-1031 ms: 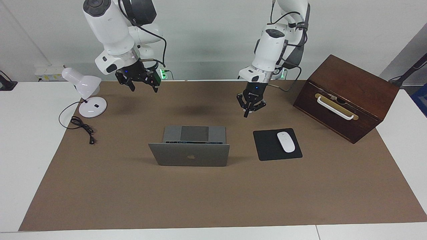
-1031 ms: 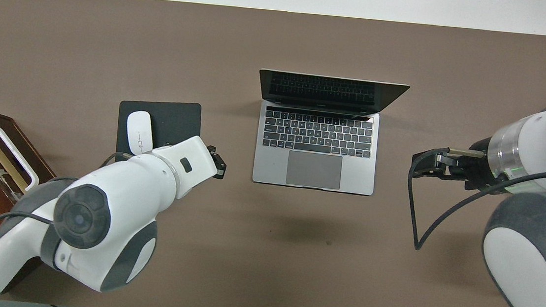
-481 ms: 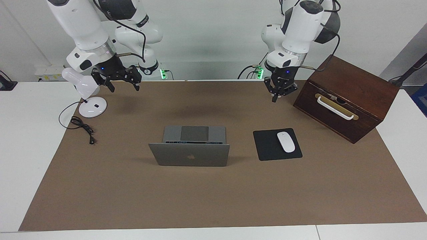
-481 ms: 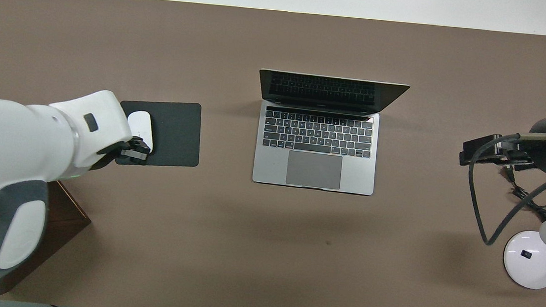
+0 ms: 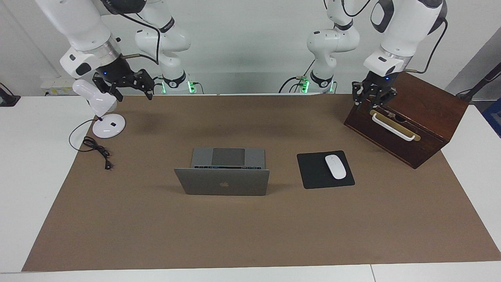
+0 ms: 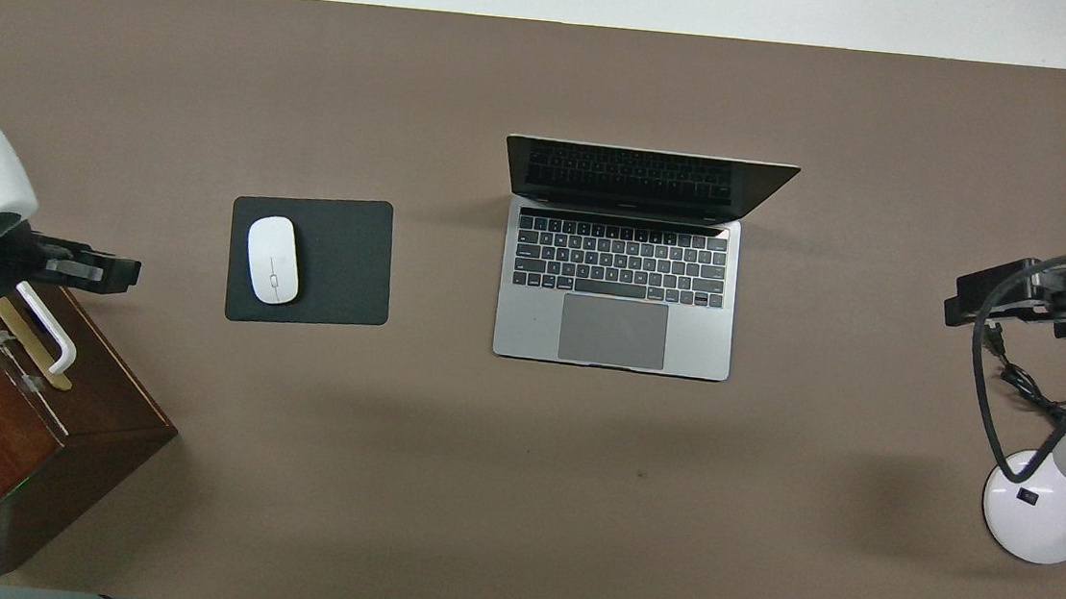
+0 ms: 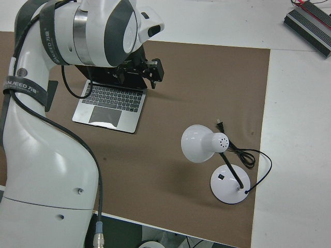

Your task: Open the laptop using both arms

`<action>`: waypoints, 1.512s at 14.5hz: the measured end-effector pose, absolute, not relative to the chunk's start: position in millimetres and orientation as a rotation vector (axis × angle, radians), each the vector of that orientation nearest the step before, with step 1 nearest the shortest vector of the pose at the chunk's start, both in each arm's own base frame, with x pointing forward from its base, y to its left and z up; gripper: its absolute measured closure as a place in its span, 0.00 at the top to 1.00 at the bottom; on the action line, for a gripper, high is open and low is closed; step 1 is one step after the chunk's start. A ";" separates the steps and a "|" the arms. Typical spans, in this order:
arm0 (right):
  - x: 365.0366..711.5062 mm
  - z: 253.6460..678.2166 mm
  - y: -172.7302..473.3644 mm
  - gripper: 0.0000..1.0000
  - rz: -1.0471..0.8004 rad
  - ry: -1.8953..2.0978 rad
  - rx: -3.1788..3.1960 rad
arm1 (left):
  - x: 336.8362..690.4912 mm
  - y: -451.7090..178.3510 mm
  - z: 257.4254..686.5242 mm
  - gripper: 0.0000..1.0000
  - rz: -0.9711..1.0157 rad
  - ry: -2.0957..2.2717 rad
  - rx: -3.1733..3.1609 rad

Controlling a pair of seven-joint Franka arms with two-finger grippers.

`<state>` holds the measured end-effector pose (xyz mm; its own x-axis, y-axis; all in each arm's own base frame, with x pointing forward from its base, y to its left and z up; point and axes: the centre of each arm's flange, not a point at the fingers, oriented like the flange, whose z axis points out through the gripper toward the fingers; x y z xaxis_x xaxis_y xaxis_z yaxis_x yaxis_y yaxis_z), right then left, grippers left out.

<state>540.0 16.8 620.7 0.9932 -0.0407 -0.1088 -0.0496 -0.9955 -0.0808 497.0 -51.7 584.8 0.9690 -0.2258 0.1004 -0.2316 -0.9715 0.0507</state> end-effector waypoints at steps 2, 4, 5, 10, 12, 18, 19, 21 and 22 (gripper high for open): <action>547.7 610.5 3.3 1.00 0.183 0.071 -3.051 | 497.9 -26.3 587.6 0.76 0.139 -0.299 3.054; 550.7 605.9 -13.4 1.00 0.185 0.079 -3.047 | 498.7 0.8 592.5 0.97 0.154 -0.270 3.050; 550.5 606.0 -18.4 1.00 0.184 0.089 -3.047 | 498.8 14.1 595.9 1.00 0.166 -0.272 3.047; 553.1 608.2 -31.7 1.00 0.141 0.119 -3.075 | 496.7 51.7 599.2 1.00 0.182 -0.241 3.055; 558.4 611.4 -37.8 1.00 0.070 0.104 -3.128 | 497.9 54.5 601.7 1.00 0.201 -0.242 3.071; 559.5 610.8 -34.7 1.00 0.062 0.061 -3.135 | 512.2 44.2 609.1 1.00 0.201 -0.196 3.092; 559.5 610.8 -33.6 1.00 0.062 0.058 -3.135 | 518.5 38.6 613.1 1.00 0.159 -0.189 3.092; 559.5 610.9 -33.5 1.00 0.062 0.058 -3.135 | 529.5 32.1 621.1 1.00 0.082 -0.183 3.088; 559.5 611.0 -33.4 1.00 0.061 0.058 -3.135 | 532.7 30.4 622.3 1.00 0.045 -0.183 3.086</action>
